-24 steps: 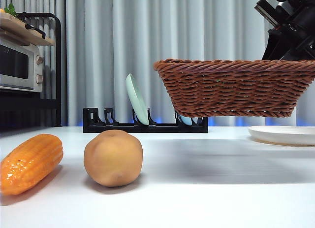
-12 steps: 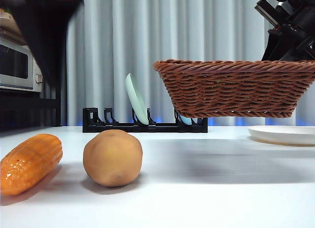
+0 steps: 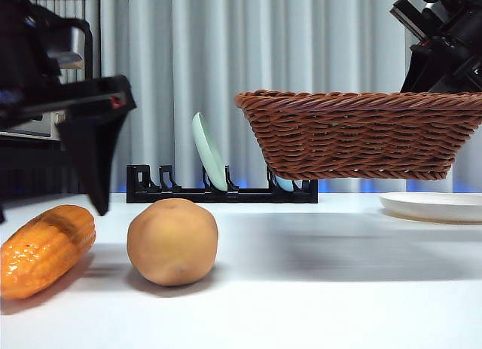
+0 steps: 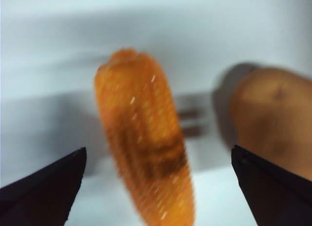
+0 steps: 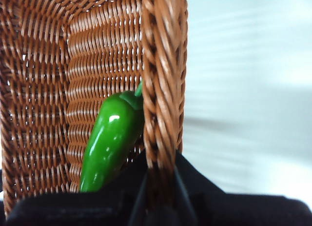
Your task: Pick up the basket,pick up the corn from the table,pick up the potato from the table,pick up the cucumber from the table,put all items into the basket
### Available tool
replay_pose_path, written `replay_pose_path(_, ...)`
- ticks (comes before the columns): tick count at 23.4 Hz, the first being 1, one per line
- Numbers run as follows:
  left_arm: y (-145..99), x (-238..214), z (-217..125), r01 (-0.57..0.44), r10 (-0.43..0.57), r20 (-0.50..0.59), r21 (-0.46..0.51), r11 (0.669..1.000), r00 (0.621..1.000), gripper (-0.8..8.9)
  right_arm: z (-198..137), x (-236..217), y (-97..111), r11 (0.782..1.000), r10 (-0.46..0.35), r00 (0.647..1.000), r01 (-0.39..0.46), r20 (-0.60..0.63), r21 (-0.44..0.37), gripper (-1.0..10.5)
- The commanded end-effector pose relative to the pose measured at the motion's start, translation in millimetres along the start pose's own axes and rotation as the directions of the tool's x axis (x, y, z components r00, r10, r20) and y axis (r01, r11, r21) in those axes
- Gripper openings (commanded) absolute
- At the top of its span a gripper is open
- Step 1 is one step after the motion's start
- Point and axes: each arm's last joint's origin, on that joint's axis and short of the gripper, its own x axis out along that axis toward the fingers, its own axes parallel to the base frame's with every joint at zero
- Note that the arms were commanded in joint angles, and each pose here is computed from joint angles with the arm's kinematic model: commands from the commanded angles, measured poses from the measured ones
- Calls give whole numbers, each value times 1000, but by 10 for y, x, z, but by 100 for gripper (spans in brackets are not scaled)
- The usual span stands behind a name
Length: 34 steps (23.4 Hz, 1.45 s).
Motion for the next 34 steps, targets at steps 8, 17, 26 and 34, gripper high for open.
replay_pose_path(8,-629,543,239,178,-152,-161,165,970,975,45,136,-195,-235,999,-27,993,23,117,39,-12)
replay_pose_path(17,-605,277,283,201,-187,-83,209,957,979,-8,129,-193,-236,999,-30,993,25,111,45,-12)
replay_pose_path(26,-549,-1049,566,361,-449,307,303,882,839,-8,89,-109,-140,1000,-16,998,15,69,27,-12)
replay_pose_path(34,-671,-1798,988,325,-512,468,425,845,720,-8,-4,104,164,998,43,999,-44,-12,-42,-12)
